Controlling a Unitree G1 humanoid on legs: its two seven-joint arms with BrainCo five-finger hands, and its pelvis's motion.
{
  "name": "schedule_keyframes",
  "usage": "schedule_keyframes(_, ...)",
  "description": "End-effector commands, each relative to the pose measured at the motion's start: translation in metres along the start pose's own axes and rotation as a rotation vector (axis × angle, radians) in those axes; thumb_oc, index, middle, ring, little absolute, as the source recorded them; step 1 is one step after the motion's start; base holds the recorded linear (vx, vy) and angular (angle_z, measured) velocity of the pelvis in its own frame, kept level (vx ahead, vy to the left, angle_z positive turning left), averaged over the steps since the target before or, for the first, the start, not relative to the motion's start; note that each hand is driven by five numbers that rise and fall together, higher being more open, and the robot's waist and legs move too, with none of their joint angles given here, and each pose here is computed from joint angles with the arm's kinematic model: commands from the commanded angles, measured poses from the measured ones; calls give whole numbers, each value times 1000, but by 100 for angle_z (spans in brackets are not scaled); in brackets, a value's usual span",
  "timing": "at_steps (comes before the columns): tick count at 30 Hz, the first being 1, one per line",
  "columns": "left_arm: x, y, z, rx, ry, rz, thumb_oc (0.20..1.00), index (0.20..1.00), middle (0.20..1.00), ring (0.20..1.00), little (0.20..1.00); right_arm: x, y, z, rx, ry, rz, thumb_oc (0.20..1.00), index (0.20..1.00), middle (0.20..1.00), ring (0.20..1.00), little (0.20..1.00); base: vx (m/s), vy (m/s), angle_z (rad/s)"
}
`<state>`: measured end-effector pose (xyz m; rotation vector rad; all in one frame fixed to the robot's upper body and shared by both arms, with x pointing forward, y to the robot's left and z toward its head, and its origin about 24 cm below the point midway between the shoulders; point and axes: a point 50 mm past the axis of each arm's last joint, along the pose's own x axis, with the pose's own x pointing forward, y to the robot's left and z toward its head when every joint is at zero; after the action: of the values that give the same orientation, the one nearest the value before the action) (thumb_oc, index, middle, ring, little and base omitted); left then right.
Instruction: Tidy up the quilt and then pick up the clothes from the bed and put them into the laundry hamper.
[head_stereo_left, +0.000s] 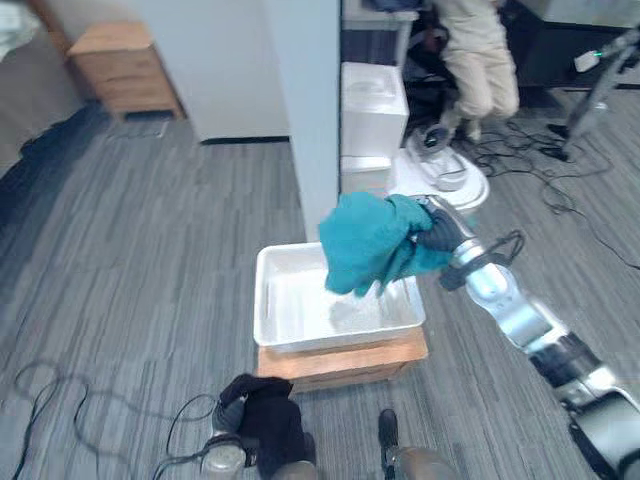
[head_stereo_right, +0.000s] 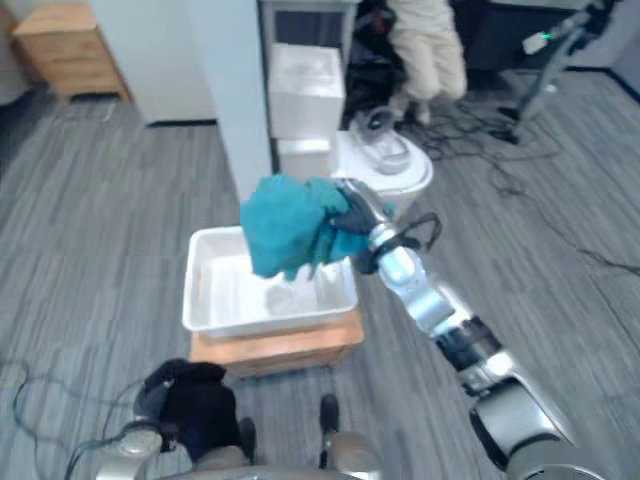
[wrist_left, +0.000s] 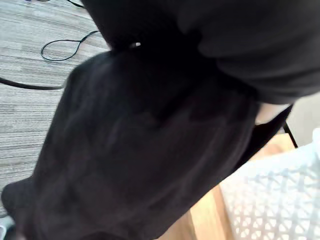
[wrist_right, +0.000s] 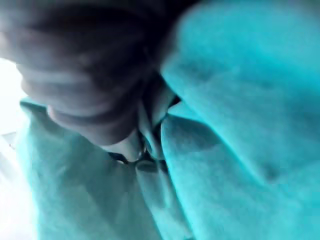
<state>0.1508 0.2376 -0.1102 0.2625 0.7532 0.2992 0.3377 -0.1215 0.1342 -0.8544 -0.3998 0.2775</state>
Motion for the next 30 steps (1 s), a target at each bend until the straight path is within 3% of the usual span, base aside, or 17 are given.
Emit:
schedule_keyframes(1, 12, 19, 47, -57, -195, 88, 200, 200, 200, 200, 200, 19, -13, 3, -5, 6, -66, 200, 200, 200, 200, 200, -134, -29, 55)
schedule_keyframes(7, 6, 17, 88, -134, -380, 55, 200, 200, 200, 200, 200, 25, -11, -44, -20, 265, -92, 200, 200, 200, 200, 200, -80, -5, 54)
schedule_keyframes(8, 0, 17, 112, -123, -493, 12, 200, 200, 200, 200, 200, 22, -31, -70, -91, 397, -119, 200, 200, 200, 200, 200, -62, 8, 35)
schedule_keyframes(11, -9, 15, 148, -87, -652, -22, 200, 200, 200, 200, 200, 18, -49, -86, -203, 477, -122, 200, 200, 200, 200, 200, -80, 20, 50)
schedule_keyframes(12, -9, 15, 148, -87, -653, -22, 200, 200, 200, 200, 200, 18, -49, -86, -204, 477, -122, 313, 313, 313, 313, 313, -46, 24, 27)
schedule_keyframes(13, -15, 15, 158, -73, -707, -28, 200, 200, 200, 200, 200, 15, -50, -89, -240, 479, -109, 1000, 1000, 1000, 1000, 1000, -41, 22, 17)
schedule_keyframes(16, -32, 17, 184, -41, -856, -52, 200, 200, 200, 200, 200, 6, -41, -93, -325, 461, -47, 1000, 1000, 1000, 1000, 1000, -65, 37, 0)
schedule_keyframes(20, -60, 36, 221, 37, -1082, -17, 200, 200, 200, 200, 200, -43, -10, -103, -427, 400, 55, 1000, 1000, 1000, 1000, 1000, 20, 15, -17)
schedule_keyframes(25, -89, 48, 253, 88, -1276, 35, 200, 200, 200, 200, 200, -101, 2, -115, -441, 434, 117, 1000, 1000, 1000, 1000, 1000, 44, -1, -47)
schedule_keyframes(30, -105, 49, 283, 109, -1417, 130, 200, 200, 200, 200, 200, -127, 8, -120, -399, 476, 124, 1000, 1000, 1000, 1000, 1000, 33, -10, -47)
